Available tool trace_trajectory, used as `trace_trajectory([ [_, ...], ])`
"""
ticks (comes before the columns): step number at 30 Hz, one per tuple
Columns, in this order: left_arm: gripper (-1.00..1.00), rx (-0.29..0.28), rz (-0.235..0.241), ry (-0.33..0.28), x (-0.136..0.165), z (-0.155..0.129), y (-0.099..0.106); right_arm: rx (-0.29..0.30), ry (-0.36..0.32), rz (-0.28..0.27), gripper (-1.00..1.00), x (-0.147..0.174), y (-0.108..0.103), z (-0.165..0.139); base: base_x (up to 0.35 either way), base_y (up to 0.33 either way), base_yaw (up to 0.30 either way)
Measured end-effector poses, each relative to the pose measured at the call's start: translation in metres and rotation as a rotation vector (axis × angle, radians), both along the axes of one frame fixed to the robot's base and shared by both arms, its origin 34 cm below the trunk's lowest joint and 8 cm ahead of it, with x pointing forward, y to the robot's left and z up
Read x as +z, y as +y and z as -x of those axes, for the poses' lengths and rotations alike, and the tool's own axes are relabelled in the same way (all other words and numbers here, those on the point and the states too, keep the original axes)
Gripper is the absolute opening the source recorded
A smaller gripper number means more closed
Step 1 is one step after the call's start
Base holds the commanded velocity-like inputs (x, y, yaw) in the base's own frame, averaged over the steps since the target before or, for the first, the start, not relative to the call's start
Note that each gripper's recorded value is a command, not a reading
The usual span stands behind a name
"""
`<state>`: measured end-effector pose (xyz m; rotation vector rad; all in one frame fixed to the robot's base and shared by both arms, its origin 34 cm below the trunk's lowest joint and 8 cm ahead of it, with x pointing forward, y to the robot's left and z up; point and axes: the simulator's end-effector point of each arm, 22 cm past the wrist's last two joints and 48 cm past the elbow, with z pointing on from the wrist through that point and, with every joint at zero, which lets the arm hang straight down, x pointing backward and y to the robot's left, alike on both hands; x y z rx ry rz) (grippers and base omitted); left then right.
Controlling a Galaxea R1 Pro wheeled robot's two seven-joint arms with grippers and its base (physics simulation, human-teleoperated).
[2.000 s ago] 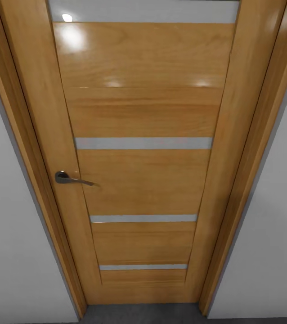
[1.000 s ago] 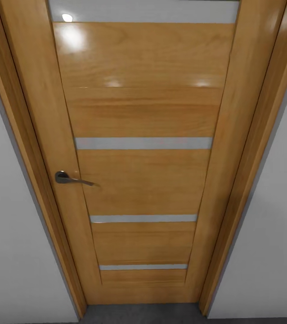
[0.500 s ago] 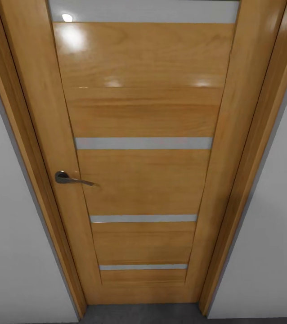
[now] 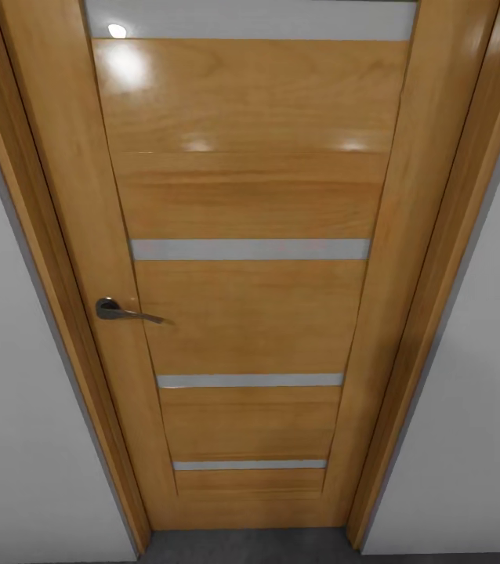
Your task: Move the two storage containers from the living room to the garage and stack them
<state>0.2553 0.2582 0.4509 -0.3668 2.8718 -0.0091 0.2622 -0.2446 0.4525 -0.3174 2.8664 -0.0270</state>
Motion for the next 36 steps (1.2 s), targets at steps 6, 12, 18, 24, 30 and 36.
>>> trace_trajectory([
  [6,1.0,0.0,0.001,0.0,0.0,0.0,-0.001,0.003,-0.082,0.005,1.0,0.013,-0.001,-0.042,0.0,0.0,0.0],
  [12,1.0,0.0,0.001,0.001,0.0,0.001,-0.001,-0.017,-0.115,0.023,1.0,0.031,-0.005,-0.084,0.0,0.0,0.0],
  [18,1.0,0.0,0.003,0.001,0.0,0.001,-0.002,-0.031,-0.189,0.043,1.0,0.066,-0.01,-0.141,0.0,0.0,0.0],
  [24,1.0,0.0,0.003,0.0,0.0,0.001,-0.002,-0.04,-0.228,0.057,1.0,0.091,-0.014,-0.171,0.0,0.0,0.0],
  [30,1.0,0.0,0.003,0.0,0.0,0.001,-0.002,-0.062,-0.27,0.071,1.0,0.133,-0.017,-0.208,0.0,0.0,0.0],
  [36,1.0,0.0,0.002,0.002,0.0,0.002,-0.002,-0.088,-0.344,0.082,1.0,0.198,-0.02,-0.249,0.0,0.0,0.0],
])
